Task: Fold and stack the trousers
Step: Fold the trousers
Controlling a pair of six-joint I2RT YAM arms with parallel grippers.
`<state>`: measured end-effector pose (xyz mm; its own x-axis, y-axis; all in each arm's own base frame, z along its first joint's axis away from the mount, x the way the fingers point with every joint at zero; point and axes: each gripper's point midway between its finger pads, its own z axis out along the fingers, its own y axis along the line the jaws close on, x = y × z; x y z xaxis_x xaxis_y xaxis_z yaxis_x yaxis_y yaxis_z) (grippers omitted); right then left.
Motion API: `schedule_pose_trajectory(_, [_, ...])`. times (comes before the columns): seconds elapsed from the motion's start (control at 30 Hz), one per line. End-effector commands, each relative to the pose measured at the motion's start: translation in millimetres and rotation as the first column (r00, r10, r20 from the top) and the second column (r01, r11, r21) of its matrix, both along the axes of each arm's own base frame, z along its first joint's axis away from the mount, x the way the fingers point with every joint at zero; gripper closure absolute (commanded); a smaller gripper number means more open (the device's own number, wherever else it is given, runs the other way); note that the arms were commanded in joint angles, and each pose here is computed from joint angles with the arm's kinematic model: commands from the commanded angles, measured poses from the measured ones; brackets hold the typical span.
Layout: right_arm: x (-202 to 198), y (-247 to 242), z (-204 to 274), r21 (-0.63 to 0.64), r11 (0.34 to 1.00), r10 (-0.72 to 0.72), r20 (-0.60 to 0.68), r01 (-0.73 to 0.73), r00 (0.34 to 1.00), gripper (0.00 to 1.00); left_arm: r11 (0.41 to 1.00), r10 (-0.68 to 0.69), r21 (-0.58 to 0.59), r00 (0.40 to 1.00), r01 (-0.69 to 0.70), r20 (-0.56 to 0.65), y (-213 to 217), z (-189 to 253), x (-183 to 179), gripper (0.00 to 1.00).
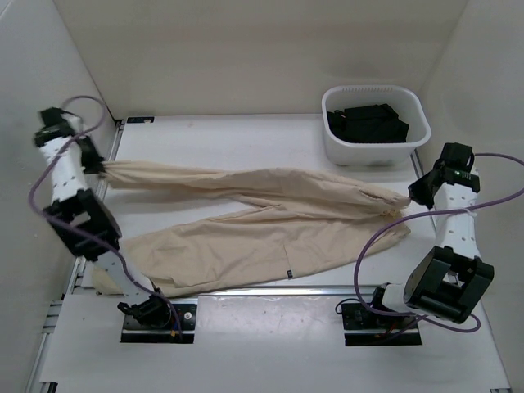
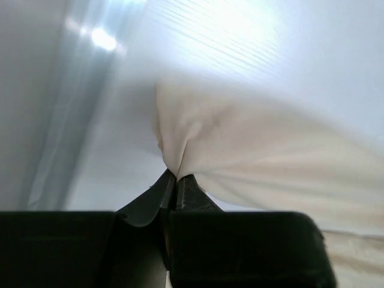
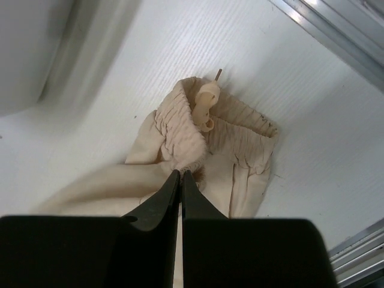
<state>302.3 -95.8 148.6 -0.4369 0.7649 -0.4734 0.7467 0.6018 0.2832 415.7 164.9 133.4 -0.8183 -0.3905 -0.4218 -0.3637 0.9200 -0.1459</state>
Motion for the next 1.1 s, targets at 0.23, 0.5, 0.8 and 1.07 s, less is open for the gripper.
schedule_pose_trajectory(0.23, [-22.7, -25.8, 28.7, -0.070, 0.997, -0.018, -0.030, 0.015, 0.999, 1.00, 0.816, 0.509, 0.219, 0.844, -0.535, 0.169, 99.8, 88.1, -214.2, 0.86])
schedule_pose_trajectory(0.5, [-47.3, -18.8, -19.0, 0.005, 0.999, -0.032, -0.105, 0.033, 0.994, 1.00, 0.759, 0.598, 0.218, 0.789, -0.613, 0.137, 65.8, 13.2, -276.1, 0.86])
schedule_pose_trajectory(0.8, [2.8, -15.5, 29.4, 0.097, 0.995, -0.028, 0.059, 0.022, 0.998, 1.00, 0.831, 0.489, 0.136, 0.824, -0.540, 0.287, 101.1, 97.1, -211.9, 0.86])
schedule_pose_trajectory(1.07, [18.6, -23.7, 56.7, 0.096, 0.995, -0.024, 0.093, 0.015, 0.995, 1.00, 0.848, 0.454, 0.158, 0.848, -0.505, 0.274, 79.5, 106.8, -209.7, 0.86])
